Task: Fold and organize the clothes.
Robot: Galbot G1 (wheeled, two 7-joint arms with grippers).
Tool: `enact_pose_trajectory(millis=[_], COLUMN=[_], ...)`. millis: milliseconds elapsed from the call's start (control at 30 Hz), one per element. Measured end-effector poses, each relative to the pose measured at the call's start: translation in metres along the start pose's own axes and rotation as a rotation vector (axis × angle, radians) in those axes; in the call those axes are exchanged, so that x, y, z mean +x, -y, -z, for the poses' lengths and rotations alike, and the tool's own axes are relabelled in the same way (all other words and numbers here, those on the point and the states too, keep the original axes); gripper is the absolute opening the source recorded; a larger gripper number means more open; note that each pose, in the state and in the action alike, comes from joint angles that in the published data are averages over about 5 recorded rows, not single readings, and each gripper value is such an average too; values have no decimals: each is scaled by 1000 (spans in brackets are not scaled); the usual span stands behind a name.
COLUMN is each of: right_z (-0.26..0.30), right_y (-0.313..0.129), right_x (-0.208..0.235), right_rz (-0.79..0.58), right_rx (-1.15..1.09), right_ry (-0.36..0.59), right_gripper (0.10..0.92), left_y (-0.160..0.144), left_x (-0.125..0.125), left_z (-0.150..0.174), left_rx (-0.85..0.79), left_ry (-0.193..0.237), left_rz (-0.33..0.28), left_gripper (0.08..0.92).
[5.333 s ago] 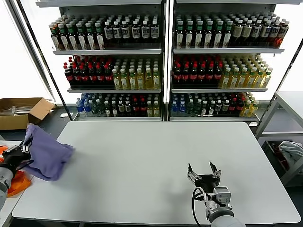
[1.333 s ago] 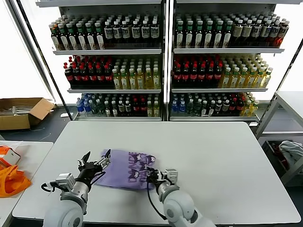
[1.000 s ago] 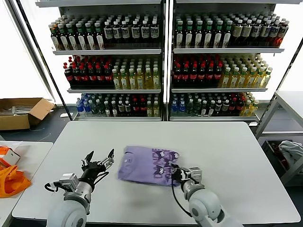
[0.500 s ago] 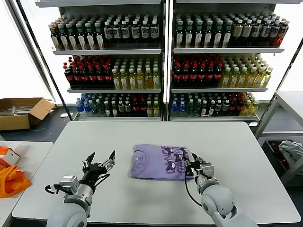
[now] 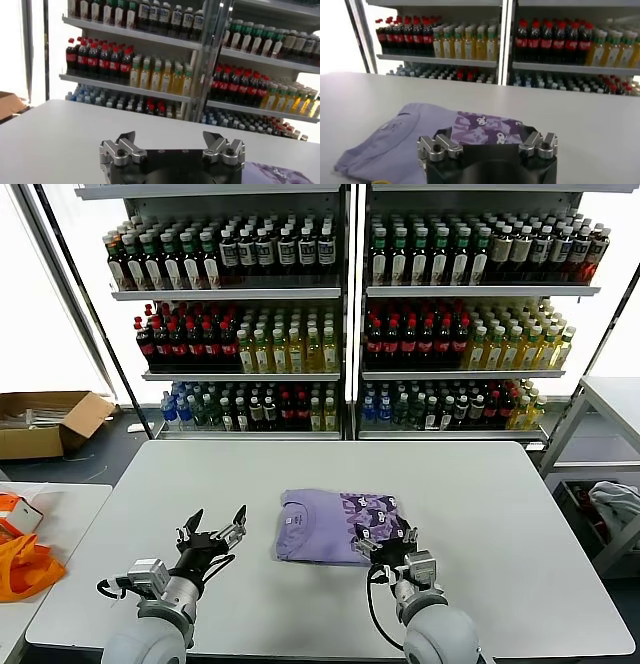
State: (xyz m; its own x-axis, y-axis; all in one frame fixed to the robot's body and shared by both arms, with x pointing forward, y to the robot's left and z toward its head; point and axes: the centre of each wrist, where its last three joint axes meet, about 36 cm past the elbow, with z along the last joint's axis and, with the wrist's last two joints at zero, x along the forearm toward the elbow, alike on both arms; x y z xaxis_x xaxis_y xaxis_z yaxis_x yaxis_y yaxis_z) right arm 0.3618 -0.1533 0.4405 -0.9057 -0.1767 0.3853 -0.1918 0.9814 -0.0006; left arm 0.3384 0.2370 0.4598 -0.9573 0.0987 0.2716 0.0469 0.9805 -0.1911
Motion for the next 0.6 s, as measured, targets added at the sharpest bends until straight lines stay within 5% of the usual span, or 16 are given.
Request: enact_pose_trajectory(millis=[600], right_z=[-5], right_y=[-9], right_x=[10], right_rz=[-55], right_rx=[-242], right_ry=[-121], right_gripper=[823], left_y=[1], left_x=[3], left_z=[-6], left_rx=[6], left_ry=[-16], left_rz=[-4], left_gripper=[823])
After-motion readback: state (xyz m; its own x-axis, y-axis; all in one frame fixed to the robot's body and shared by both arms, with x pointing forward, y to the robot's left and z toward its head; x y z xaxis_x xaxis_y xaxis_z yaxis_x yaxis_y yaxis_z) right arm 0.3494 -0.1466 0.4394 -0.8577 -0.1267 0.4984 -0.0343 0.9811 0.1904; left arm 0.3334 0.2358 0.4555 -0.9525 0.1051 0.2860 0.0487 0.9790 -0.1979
